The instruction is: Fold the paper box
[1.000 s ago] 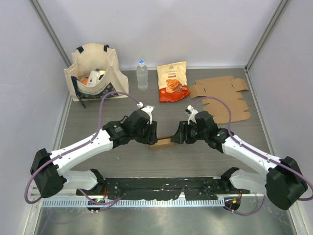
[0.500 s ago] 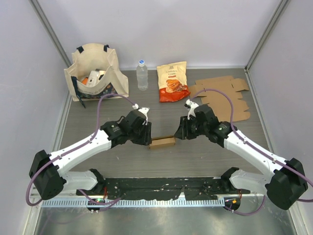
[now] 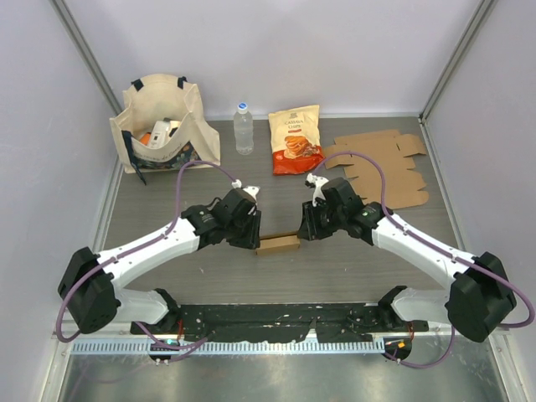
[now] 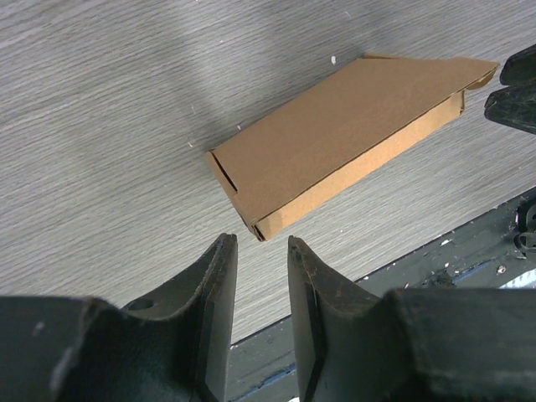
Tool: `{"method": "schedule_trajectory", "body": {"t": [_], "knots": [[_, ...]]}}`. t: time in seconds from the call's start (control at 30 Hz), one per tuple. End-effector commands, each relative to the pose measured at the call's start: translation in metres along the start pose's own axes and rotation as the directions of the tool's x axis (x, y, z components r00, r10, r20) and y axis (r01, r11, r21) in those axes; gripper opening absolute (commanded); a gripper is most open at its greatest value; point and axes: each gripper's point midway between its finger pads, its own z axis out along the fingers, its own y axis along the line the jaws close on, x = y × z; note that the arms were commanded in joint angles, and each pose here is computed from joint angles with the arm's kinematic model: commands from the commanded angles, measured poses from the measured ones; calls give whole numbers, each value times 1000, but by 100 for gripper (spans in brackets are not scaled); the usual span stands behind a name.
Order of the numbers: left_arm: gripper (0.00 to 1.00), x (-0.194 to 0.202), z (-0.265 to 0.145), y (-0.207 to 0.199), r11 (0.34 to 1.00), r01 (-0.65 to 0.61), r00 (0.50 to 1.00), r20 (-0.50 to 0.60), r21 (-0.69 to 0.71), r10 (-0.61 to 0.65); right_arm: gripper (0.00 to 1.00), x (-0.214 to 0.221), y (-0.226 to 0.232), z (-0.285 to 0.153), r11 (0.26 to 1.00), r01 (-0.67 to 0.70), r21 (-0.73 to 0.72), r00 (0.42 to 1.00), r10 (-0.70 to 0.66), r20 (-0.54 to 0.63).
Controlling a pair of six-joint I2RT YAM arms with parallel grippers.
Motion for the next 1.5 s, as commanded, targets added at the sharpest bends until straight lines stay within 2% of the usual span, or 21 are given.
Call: {"method": "schedule_trajectory", "body": {"t": [0.0, 0.6, 0.67, 0.7, 0.87, 0.97, 1.1, 1.13, 1.2, 1.27, 1.33, 1.47], "knots": [[34, -21, -4, -11, 1000, -13, 998, 60, 28, 11, 32, -26, 14, -2, 998, 54, -40, 996, -51, 67], [24, -28, 2, -16, 999, -27, 998, 62, 37, 25, 25, -30, 14, 4, 997, 77, -22, 995, -75, 59], [27, -29, 2, -17, 999, -28, 998, 62, 39, 26, 25, -32, 14, 4, 997, 80, -16, 995, -79, 62], [31, -30, 1, -18, 999, -29, 998, 63, 40, 26, 25, -32, 14, 4, 996, 83, -16, 995, -81, 63], [33, -33, -3, -18, 999, -33, 997, 74, 40, 30, 20, -31, 13, 6, 997, 82, -9, 995, -81, 53], [31, -31, -3, -17, 999, -37, 997, 68, 32, 35, 20, -29, 11, 7, 997, 80, -4, 996, -80, 42], [25, -29, -1, -15, 999, -37, 997, 64, 30, 35, 20, -29, 10, 4, 997, 81, 6, 995, -81, 52], [25, -28, 0, -15, 999, -37, 998, 60, 28, 35, 21, -30, 10, 4, 997, 79, 12, 995, -80, 56], [27, -28, 0, -15, 999, -37, 998, 60, 31, 35, 34, -30, 6, 0, 997, 62, 35, 996, -64, 58], [27, -27, 0, -15, 999, -37, 998, 58, 30, 35, 42, -27, 4, -4, 998, 34, 51, 998, -37, 57], [31, -28, -1, -14, 999, -39, 997, 62, 31, 37, 50, -25, 3, -11, 998, 7, 67, 998, -12, 64], [42, -23, -5, -12, 999, -41, 997, 59, 35, 39, 59, -14, 1, -20, 996, -61, 69, 995, 56, 83]]}}
